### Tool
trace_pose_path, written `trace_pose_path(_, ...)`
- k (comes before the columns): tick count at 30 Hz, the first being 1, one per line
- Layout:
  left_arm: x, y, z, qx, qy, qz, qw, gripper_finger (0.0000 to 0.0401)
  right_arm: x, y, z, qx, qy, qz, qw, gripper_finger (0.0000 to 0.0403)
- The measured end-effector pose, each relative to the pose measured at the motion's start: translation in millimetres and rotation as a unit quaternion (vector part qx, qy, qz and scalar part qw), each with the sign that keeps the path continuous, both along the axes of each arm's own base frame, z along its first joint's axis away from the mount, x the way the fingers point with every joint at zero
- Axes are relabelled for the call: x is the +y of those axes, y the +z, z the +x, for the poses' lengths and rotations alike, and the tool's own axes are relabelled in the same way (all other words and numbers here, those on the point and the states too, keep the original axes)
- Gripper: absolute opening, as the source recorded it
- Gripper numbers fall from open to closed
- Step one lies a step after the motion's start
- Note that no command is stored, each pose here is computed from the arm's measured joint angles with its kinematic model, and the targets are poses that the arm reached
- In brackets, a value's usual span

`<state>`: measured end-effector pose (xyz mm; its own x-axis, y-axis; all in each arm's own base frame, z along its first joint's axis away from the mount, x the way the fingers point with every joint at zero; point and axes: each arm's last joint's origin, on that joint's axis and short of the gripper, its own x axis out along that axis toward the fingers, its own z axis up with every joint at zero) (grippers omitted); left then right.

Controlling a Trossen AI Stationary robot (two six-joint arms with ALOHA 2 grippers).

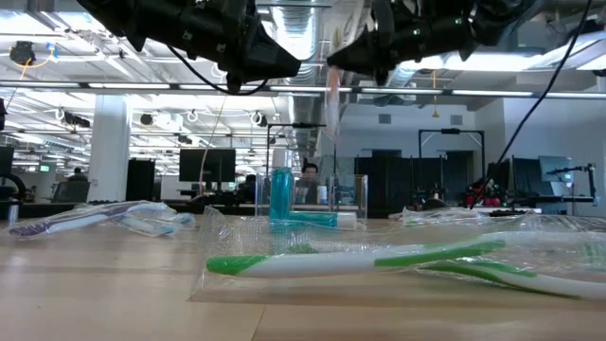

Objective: Pick & Place toothbrushing station
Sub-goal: Put the left orange toothbrush into the transparent organizer

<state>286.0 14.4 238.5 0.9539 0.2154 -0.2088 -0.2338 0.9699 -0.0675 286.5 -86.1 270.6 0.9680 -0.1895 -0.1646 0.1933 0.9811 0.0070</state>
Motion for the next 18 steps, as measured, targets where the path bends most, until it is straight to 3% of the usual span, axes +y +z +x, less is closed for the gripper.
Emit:
trace_pose_path(7, 0, 0, 0, 0.001, 0.0, 0.0, 1.0, 0.0078, -16, -4, -6, 0.015, -0.029, 0.005, 0.999, 0.0017)
trace_pose_path(11, 0, -1, 0, 0.005, 0.0, 0.0, 1.0, 0.0078, -20, -19, -13, 0.023, -0.038, 0.01, 0.999, 0.0014)
trace_pose_path(18, 0, -1, 0, 0.005, 0.0, -0.001, 1.0, 0.0078, -28, -31, -23, -0.006, -0.059, 0.009, 0.998, 0.0019)
